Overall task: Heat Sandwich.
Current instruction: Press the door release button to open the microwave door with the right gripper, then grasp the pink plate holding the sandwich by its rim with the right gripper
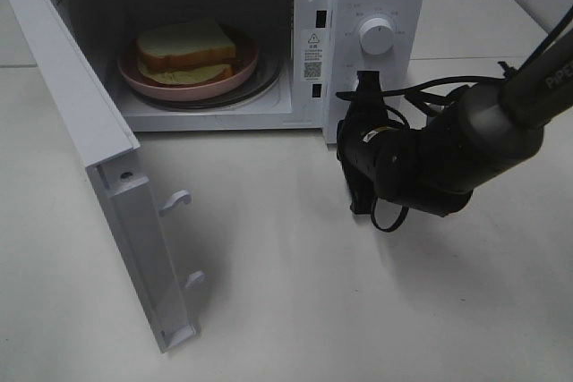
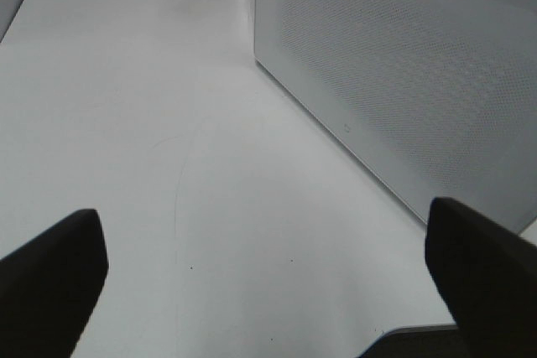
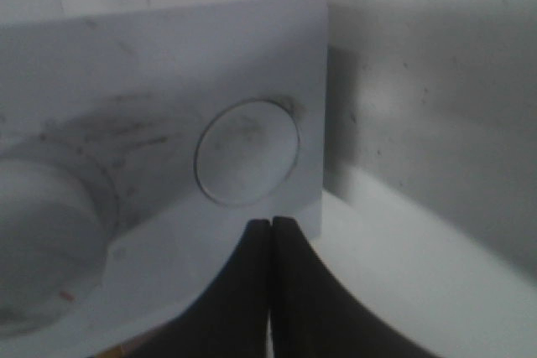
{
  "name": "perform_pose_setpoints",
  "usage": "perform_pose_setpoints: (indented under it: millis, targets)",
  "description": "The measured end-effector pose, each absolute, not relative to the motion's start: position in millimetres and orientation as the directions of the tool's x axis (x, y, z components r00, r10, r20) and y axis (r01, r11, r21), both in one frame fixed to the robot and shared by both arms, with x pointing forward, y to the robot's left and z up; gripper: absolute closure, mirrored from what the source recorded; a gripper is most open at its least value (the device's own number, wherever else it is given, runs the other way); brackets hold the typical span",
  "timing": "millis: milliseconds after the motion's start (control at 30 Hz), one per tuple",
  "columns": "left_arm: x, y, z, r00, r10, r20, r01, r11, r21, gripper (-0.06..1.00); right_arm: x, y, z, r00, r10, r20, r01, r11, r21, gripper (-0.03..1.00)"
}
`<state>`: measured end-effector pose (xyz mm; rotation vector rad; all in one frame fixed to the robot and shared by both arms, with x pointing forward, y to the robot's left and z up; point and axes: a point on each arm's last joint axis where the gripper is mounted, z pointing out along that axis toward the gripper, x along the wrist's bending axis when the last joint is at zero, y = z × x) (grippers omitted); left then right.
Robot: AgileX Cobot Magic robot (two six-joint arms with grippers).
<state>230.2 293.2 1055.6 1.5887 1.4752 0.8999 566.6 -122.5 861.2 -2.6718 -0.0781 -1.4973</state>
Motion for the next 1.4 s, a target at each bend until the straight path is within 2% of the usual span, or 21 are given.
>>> perform_pose_setpoints:
  millis: [333,433,500,533,600,667,767,867,900,933,1033,1067,1100,1133,1167,1200,1233,1333,1367,1400]
  targets:
    - [230.2,293.2,1055.6,0.078,0.997,-0.007,0.450,-0.029,0.893,-0.02,530.3,-137.1,882.0,0.585,0.170,0.793,0.210,-0.976,0.054,0.95]
    - [230.2,293.2,1055.6,0.078,0.997,-0.007,0.450,-0.029,0.893,-0.02,515.0,-138.6,897.5,0.564,0.341,0.753,0.370,-0.919,0.139,0.95]
    - [230.2,293.2,1055.6,0.078,0.997,-0.007,0.450,-0.029,0.893,-0.02,512.6,-139.0,900.8,0.553,0.381,0.741,0.409,-0.899,0.157,0.95]
    - [230.2,293.2,1055.6,0.078,0.997,-0.007,0.450,-0.029,0.893,-0.02,507.5,-139.5,908.9,0.514,0.487,0.706,0.512,-0.835,0.202,0.95]
    - [230.2,293.2,1055.6,0.078,0.997,-0.007,0.450,-0.029,0.893,-0.02,505.9,-140.3,912.7,0.493,0.528,0.691,0.552,-0.804,0.221,0.95]
    - [230.2,293.2,1055.6,0.078,0.997,-0.007,0.450,-0.029,0.893,-0.02,498.3,-143.8,920.5,0.425,0.658,0.622,0.677,-0.687,0.265,0.95]
    - [230.2,293.2,1055.6,0.078,0.997,-0.007,0.450,-0.029,0.893,-0.02,493.9,-146.9,924.9,0.379,0.722,0.579,0.738,-0.614,0.282,0.95]
    - [230.2,293.2,1055.6,0.078,0.997,-0.007,0.450,-0.029,0.893,-0.02,486.4,-149.3,936.8,0.254,0.832,0.494,0.853,-0.433,0.292,0.95]
    - [230.2,293.2,1055.6,0.078,0.997,-0.007,0.450,-0.029,0.893,-0.02,486.4,-149.3,936.8,0.254,0.832,0.494,0.853,-0.433,0.292,0.95]
    - [230.2,293.2,1055.6,0.078,0.997,-0.007,0.450,-0.029,0.893,-0.02,484.5,-147.1,943.2,0.167,0.874,0.456,0.899,-0.325,0.293,0.95]
    - [230.2,293.2,1055.6,0.078,0.997,-0.007,0.450,-0.029,0.893,-0.02,483.3,-142.5,951.1,0.045,0.909,0.415,0.943,-0.176,0.284,0.95]
    - [230.2,293.2,1055.6,0.078,0.997,-0.007,0.450,-0.029,0.893,-0.02,483.3,-142.5,951.1,0.045,0.909,0.415,0.943,-0.176,0.284,0.95]
    - [230.2,293.2,1055.6,0.078,0.997,-0.007,0.450,-0.029,0.893,-0.02,481.8,-139.6,955.9,-0.055,0.921,0.386,0.961,-0.056,0.270,0.95]
    - [230.2,293.2,1055.6,0.078,0.997,-0.007,0.450,-0.029,0.893,-0.02,480.5,-138.5,957.8,-0.098,0.922,0.375,0.966,-0.003,0.258,0.95]
    - [230.2,293.2,1055.6,0.078,0.997,-0.007,0.450,-0.029,0.893,-0.02,479.9,-137.1,960.6,-0.155,0.919,0.364,0.965,0.062,0.255,0.95]
    - [230.2,293.2,1055.6,0.078,0.997,-0.007,0.450,-0.029,0.893,-0.02,479.1,-134.9,966.3,-0.277,0.899,0.341,0.947,0.194,0.256,0.95]
    - [230.2,293.2,1055.6,0.078,0.997,-0.007,0.450,-0.029,0.893,-0.02,479.1,-134.9,966.3,-0.277,0.899,0.341,0.947,0.194,0.256,0.95]
    - [230.2,293.2,1055.6,0.078,0.997,-0.007,0.450,-0.029,0.893,-0.02,479.0,-131.6,976.6,-0.455,0.835,0.310,0.885,0.384,0.264,0.95]
    - [230.2,293.2,1055.6,0.078,0.997,-0.007,0.450,-0.029,0.893,-0.02,479.0,-131.6,976.6,-0.455,0.835,0.310,0.885,0.384,0.264,0.95]
    - [230.2,293.2,1055.6,0.078,0.997,-0.007,0.450,-0.029,0.893,-0.02,478.7,-131.1,982.2,-0.569,0.774,0.279,0.820,0.506,0.268,0.95]
